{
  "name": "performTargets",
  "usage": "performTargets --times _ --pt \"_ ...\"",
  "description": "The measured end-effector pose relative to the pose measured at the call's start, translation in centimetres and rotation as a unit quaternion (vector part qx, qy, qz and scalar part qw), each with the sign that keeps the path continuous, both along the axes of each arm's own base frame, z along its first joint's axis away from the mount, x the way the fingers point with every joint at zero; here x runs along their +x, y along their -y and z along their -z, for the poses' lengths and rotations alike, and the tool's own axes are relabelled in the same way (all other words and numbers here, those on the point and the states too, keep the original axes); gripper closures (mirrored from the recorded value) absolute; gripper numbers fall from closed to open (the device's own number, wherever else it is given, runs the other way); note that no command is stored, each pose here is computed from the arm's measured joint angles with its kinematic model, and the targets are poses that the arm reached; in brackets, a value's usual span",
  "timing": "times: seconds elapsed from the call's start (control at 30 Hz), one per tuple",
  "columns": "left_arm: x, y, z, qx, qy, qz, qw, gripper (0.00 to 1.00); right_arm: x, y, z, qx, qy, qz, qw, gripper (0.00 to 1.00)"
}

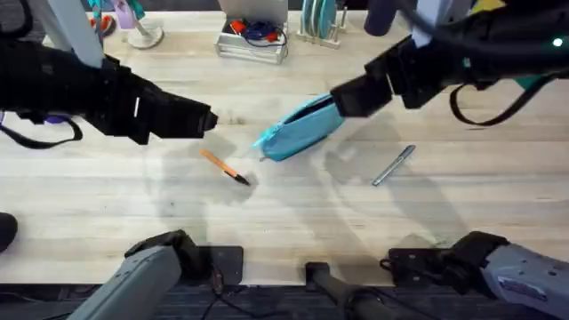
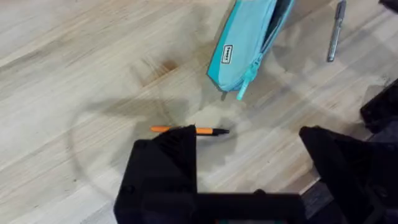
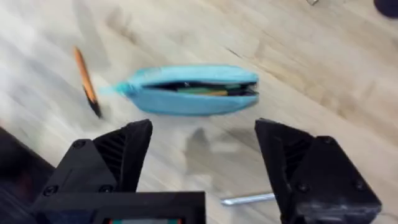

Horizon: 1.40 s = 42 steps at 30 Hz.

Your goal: Unzip the bag, pick up the pens from the table one at a time and place them inside, then zip the bag closed.

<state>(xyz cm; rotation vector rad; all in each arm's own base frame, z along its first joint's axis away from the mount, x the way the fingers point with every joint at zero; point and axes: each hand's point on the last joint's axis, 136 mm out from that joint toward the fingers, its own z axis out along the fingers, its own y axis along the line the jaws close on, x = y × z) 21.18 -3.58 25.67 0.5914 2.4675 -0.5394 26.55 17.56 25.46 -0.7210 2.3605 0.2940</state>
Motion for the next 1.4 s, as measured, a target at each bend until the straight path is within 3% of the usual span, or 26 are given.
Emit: performTargets --times 0.23,0.43,0.67,1.0,1.07,1.13,1.27,1.3,1.4 --pt "0.0 0.0 0.0 0.0 0.0 0.0 1.0 0.006 0.7 -0.5 -0.6 0.096 -0.045 0.116 0.988 0.005" --pt "0.0 0.0 0.0 0.0 0.0 0.0 1.0 0.004 1.4 -1.1 -0.9 0.15 -0.069 0.176 0.97 0.003" --pt "0.0 0.0 0.0 0.0 0.0 0.0 1.0 0.004 2.4 -1.0 0.9 0.197 -0.132 0.299 0.924 0.005" --pt "0.0 0.0 0.0 0.0 0.0 0.0 1.0 0.005 3.2 0.3 2.2 0.203 -0.172 0.432 0.862 0.023" --pt "0.0 0.0 0.0 0.0 0.0 0.0 1.0 0.006 3.8 0.1 1.9 0.204 -0.173 0.443 0.855 0.123" --pt "0.0 0.0 0.0 0.0 0.0 0.0 1.0 0.006 4.4 -0.1 1.8 0.201 -0.177 0.451 0.851 0.315" --pt "0.0 0.0 0.0 0.0 0.0 0.0 1.0 0.006 5.2 -0.6 2.4 0.187 -0.19 0.468 0.843 0.885" --pt "0.0 0.0 0.0 0.0 0.0 0.0 1.0 0.006 5.3 -0.7 2.7 0.185 -0.194 0.474 0.838 0.947" --pt "0.0 0.0 0.0 0.0 0.0 0.0 1.0 0.006 5.4 -0.7 3.5 0.182 -0.205 0.491 0.827 0.967"
